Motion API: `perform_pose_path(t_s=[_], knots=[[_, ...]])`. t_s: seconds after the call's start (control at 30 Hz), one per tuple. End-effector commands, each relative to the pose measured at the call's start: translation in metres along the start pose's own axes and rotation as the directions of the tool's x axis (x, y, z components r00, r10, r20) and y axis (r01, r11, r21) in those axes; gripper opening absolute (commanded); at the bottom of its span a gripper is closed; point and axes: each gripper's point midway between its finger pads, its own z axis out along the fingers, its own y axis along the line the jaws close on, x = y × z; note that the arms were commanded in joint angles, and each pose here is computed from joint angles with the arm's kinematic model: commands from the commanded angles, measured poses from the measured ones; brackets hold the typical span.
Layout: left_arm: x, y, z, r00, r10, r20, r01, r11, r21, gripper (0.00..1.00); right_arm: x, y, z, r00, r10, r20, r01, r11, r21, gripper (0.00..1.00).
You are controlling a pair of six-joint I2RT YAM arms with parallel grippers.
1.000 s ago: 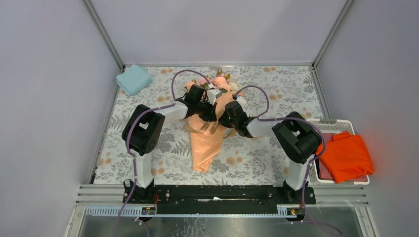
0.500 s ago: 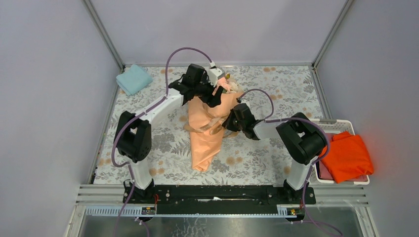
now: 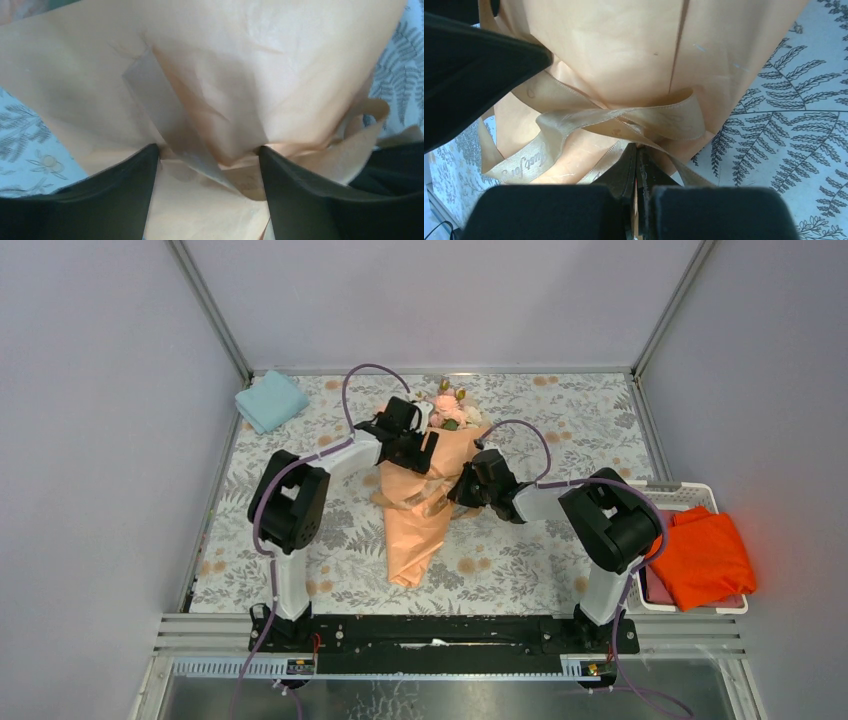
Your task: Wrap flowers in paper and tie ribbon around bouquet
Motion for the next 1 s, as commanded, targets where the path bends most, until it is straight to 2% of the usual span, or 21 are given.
perform_pose_path(t_s=[0.0,0.13,0.27,0.4,0.53,0.6,0.67,0.97], knots=[[-0.007,0.006,0.016,0.999,-0.014,0.031,0.015,0.999,-0.039,0.66,-0.005,0.012,-0.005,0.999,-0.033,-0.024,0.032,0.999,-0.044,0.0],[-0.015,0.007,0.01,0.998,-0.006,0.057,0.008,1.0,-0.028,0.0,-0.012,0.014,-0.015,0.999,-0.036,-0.029,0.034,0.996,-0.08,0.0],[-0.035,0.031,-0.005,0.991,-0.044,0.13,0.051,0.997,-0.051,0.0,-0.012,0.01,-0.028,0.994,-0.023,-0.109,0.007,0.989,-0.146,0.0],[-0.043,0.04,-0.02,0.988,-0.058,0.146,0.054,0.998,0.031,0.02,-0.01,-0.005,-0.044,0.988,-0.026,-0.154,0.001,0.987,-0.161,0.0],[-0.036,0.019,-0.02,0.991,-0.03,0.127,0.012,0.99,0.142,0.31,-0.01,-0.003,-0.046,0.985,-0.055,-0.165,0.024,0.982,-0.185,0.0],[-0.034,0.011,-0.017,0.993,-0.016,0.117,-0.003,0.987,0.161,0.41,-0.009,0.0,-0.043,0.983,-0.047,-0.177,0.01,0.979,-0.203,0.0],[-0.033,0.007,-0.014,0.994,-0.005,0.111,-0.013,0.988,0.156,0.43,-0.01,0.004,-0.041,0.983,-0.039,-0.178,-0.001,0.976,-0.217,0.0],[-0.052,0.013,-0.027,0.986,0.032,0.167,-0.047,0.995,0.09,0.39,-0.011,0.005,-0.042,0.98,-0.057,-0.191,0.013,0.975,-0.224,0.0]])
